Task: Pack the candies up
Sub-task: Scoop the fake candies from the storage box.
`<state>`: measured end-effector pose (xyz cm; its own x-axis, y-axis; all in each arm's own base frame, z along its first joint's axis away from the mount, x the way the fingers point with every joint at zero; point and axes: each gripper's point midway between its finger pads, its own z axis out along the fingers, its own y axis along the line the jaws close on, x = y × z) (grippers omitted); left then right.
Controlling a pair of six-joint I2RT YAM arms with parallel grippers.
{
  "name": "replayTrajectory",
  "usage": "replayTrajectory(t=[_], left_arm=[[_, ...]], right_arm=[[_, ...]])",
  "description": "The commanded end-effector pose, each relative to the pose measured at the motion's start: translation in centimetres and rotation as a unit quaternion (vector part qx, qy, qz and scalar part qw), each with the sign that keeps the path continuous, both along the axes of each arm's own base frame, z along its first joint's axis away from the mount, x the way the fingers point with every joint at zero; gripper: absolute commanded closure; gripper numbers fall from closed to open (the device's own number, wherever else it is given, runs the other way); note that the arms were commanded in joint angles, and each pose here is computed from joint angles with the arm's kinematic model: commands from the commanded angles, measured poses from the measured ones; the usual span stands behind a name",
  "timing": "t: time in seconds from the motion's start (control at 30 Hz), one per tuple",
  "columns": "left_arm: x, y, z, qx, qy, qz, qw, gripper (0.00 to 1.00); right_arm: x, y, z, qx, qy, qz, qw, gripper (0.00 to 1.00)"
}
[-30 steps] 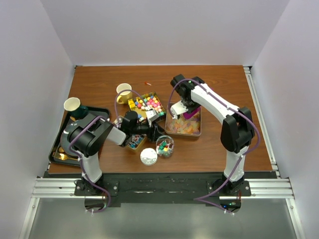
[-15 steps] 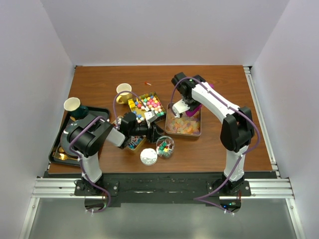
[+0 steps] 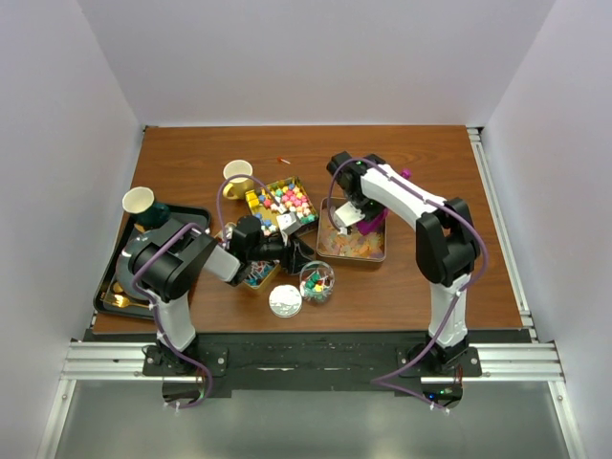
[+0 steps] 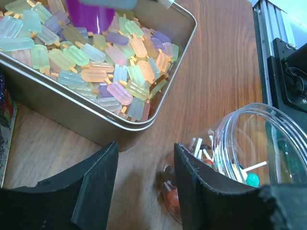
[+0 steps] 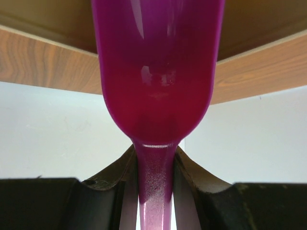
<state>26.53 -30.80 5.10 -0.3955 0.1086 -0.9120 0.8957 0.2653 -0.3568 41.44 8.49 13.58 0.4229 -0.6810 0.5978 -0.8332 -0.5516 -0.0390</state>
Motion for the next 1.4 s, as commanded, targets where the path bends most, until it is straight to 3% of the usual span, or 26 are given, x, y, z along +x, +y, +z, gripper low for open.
replayTrajectory(t=[0.0,0.3,0.63,0.97,1.17,1.37], left_arm=[[-0.1,0.2,-0.5,0.0,0.009,0.001,1.0,0.46],[0.1,-0.4,-0.8,-0.014,0.027,-0.001,1.0,0.47],[-0.2,-0.5,-1.8,-0.013,0.046,-0.008,0.999,0.49],[-0.2,-0.6,-2.4,-0.018,0.06,-0.004,0.998,0.5],[-0.4,-0.6,-2.4,-0.018,0.064,-0.007,0.998,0.51],[-0.4,-0.6,-2.4,-0.02,0.072,-0.007,0.997,0.51]], right_arm=[[-0.1,-0.7,-0.3,-0.024,0.002,-0.004,1.0,1.0],[-2.4,-0.2,-2.1,-0.01,0.038,0.012,0.999,1.0],[-3.0,4.3,-4.6,0.035,0.029,-0.034,0.998,1.0],[-6.3,8.9,-7.0,0.094,0.052,-0.048,0.993,1.0],[-8.1,14.1,-8.2,0.214,0.106,-0.153,0.959,1.0],[-9.9,16.9,-9.1,0.306,0.153,-0.16,0.926,1.0]])
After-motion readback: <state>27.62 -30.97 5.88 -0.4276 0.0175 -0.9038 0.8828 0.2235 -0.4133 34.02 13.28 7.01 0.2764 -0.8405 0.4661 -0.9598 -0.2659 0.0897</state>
